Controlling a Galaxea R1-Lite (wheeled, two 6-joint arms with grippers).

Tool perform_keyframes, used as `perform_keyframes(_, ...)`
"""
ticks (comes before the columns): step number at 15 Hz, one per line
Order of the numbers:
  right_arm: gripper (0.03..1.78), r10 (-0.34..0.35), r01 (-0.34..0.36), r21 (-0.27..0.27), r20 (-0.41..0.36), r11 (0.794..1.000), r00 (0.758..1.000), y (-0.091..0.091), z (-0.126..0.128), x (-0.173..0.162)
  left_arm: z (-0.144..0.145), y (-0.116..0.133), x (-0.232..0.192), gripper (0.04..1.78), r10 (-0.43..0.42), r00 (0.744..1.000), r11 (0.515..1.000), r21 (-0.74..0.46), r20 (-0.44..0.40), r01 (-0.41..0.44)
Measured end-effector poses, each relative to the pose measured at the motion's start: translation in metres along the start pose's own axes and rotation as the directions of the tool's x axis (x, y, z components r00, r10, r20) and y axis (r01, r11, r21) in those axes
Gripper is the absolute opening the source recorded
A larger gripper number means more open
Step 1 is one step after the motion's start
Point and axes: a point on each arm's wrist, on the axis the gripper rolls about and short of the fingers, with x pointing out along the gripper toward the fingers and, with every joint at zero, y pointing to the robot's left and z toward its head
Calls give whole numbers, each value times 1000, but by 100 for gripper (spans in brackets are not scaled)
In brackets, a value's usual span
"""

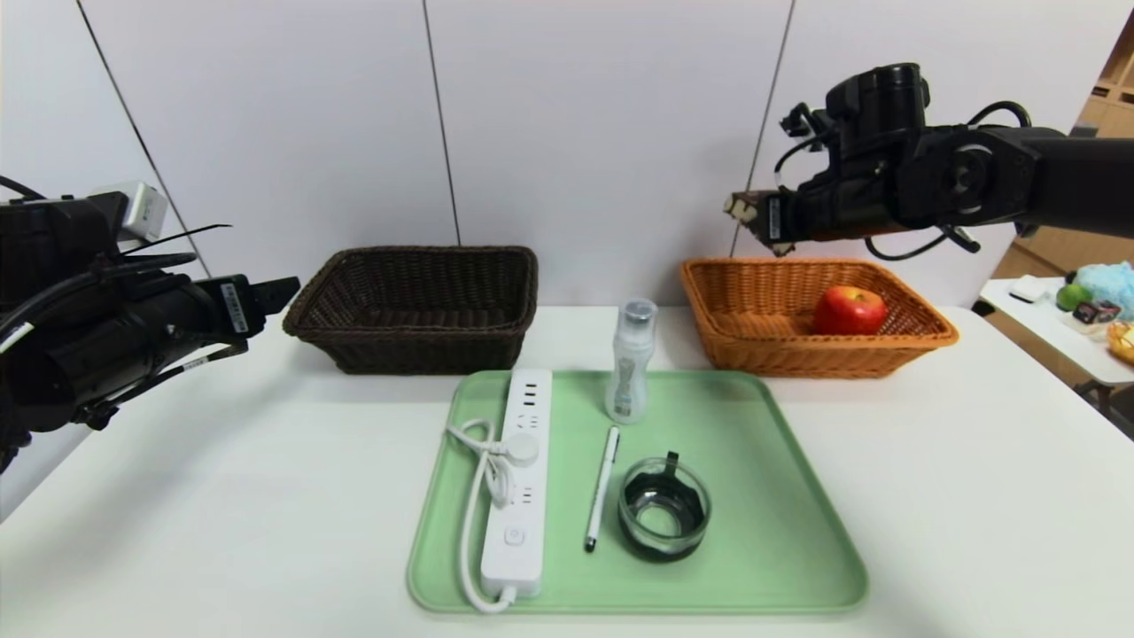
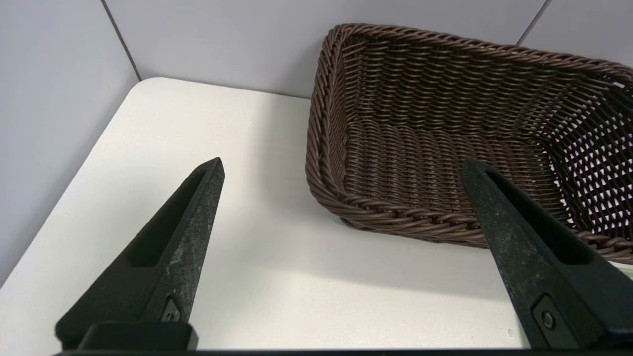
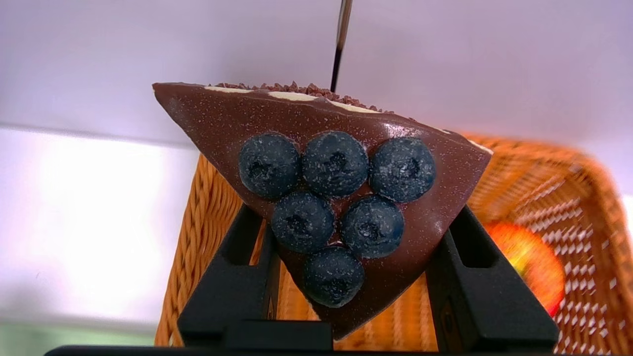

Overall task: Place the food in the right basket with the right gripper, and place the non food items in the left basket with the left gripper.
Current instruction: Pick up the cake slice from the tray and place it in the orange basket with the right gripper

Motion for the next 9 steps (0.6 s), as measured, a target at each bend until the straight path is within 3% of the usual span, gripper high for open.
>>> perform_keyframes(2,80,17,-14,17,-152,1000,988,-2,-16,10,-1,1,0,169,2,1000,1000,0,-4,-2)
perform_keyframes(3,80,14,-12,15,-193,1000,981,-3,-22,15,-2,0,0,169,1,1000,1000,1,-8,-1)
perform_keyframes(9,80,-1,5,14,-250,1000,968,-6,-40,39,-5,0,5,169,-4,1000,1000,3,22,4)
